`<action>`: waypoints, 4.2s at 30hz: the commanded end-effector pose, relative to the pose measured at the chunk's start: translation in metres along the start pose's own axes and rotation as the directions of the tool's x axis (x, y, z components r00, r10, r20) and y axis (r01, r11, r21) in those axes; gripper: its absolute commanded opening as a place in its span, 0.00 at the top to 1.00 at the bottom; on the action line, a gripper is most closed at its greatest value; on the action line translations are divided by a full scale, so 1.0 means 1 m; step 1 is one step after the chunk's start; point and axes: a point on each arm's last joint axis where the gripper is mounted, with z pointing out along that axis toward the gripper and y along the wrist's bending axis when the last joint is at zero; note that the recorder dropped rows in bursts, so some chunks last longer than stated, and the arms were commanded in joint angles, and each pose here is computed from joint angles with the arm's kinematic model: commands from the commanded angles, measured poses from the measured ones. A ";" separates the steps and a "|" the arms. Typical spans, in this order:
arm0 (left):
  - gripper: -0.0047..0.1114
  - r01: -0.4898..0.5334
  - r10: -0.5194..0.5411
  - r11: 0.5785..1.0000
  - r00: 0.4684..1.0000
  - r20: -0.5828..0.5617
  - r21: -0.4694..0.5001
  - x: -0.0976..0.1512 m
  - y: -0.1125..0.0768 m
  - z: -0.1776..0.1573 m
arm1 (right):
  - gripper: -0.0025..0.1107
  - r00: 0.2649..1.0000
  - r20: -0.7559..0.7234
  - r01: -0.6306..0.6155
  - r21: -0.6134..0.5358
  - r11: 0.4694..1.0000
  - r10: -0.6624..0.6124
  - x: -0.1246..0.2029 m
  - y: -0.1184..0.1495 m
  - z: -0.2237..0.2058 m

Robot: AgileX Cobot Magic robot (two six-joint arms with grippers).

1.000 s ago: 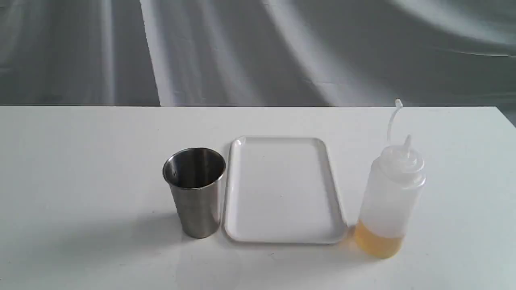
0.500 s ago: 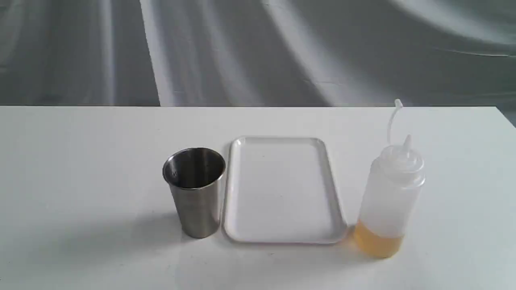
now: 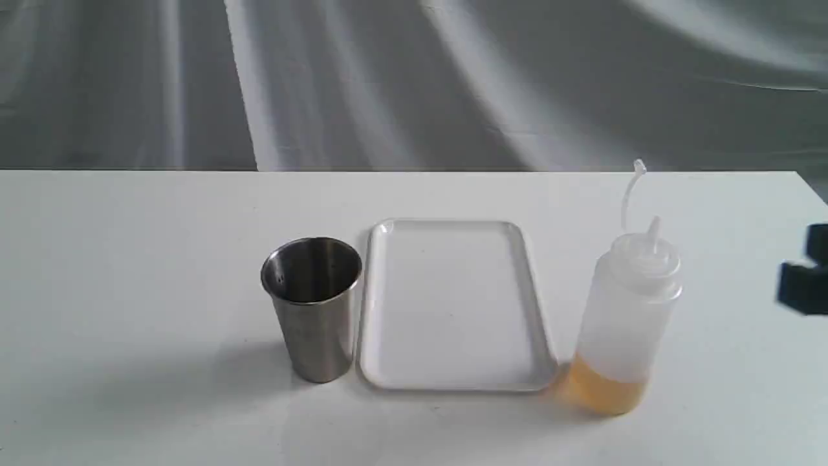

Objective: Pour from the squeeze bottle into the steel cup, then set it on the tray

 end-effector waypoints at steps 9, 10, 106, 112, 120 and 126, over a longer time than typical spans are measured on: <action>0.96 0.002 -0.002 1.000 1.000 0.005 0.006 0.001 0.000 0.000 | 0.98 0.965 -0.257 0.022 -0.110 0.994 -0.050 0.068 0.022 0.056; 0.96 0.002 -0.002 1.000 1.000 0.005 0.006 0.001 0.000 0.000 | 0.98 0.966 -0.252 0.019 -0.120 0.993 -0.049 0.074 0.022 0.057; 0.96 0.002 -0.002 1.000 1.000 0.005 0.006 0.001 0.000 0.000 | 0.86 0.996 -0.081 0.030 -0.134 0.990 -0.041 0.089 0.036 0.164; 0.96 0.004 -0.004 1.000 1.000 0.005 0.006 0.001 0.000 0.000 | 0.86 0.994 -0.103 0.033 -0.124 0.992 -0.046 0.060 0.032 0.133; 0.96 0.004 -0.004 1.000 1.000 0.005 0.006 0.001 0.000 0.000 | 0.86 0.966 -0.180 0.163 -0.126 0.979 -0.184 -0.009 0.034 0.116; 0.96 0.001 -0.001 1.000 1.000 0.005 0.006 0.001 0.000 0.000 | 0.86 0.940 -0.147 0.302 -0.062 0.951 -0.308 -0.069 0.044 0.110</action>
